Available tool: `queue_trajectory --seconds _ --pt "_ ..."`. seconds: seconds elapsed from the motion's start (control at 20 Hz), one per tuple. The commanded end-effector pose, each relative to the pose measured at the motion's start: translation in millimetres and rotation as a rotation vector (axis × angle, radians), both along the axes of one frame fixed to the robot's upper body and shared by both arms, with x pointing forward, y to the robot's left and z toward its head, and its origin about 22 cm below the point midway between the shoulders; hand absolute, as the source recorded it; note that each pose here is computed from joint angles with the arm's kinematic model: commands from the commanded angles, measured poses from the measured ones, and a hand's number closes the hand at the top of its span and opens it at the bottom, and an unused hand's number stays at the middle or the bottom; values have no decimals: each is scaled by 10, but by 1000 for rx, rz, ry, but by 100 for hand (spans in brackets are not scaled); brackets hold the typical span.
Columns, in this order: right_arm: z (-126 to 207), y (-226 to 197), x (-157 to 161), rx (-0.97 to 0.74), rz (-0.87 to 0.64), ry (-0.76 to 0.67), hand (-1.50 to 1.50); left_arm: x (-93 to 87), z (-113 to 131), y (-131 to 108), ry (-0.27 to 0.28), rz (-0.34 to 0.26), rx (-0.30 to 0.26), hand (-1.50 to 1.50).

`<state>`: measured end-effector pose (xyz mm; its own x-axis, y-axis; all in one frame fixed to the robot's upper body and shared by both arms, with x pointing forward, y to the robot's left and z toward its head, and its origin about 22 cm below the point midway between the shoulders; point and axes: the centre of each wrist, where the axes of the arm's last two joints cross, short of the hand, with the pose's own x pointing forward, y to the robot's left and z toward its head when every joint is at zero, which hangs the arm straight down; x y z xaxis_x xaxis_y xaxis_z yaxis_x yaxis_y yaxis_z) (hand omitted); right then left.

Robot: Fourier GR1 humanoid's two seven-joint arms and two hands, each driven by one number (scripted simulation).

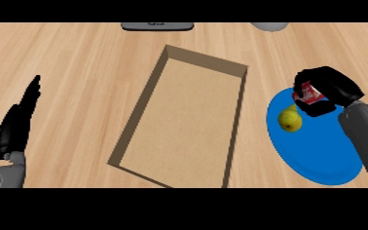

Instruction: Pick the can from the plate and place it in the cardboard box

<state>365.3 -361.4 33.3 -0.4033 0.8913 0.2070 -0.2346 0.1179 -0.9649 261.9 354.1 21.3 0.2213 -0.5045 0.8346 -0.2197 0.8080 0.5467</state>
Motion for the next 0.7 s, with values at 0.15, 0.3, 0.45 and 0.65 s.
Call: queue_trajectory --seconds 0.15,0.3,0.45,0.65 --pt "387 161 88 82 109 -218 150 -134 -27 35 -8 -4 6 0" --pt "768 195 108 208 191 -361 150 -49 -9 91 -6 20 -3 0" --pt "873 298 -66 263 296 -369 150 -84 -57 80 3 42 2 0" --pt "1083 784 -127 312 363 -362 150 28 -78 25 -6 19 -4 0"
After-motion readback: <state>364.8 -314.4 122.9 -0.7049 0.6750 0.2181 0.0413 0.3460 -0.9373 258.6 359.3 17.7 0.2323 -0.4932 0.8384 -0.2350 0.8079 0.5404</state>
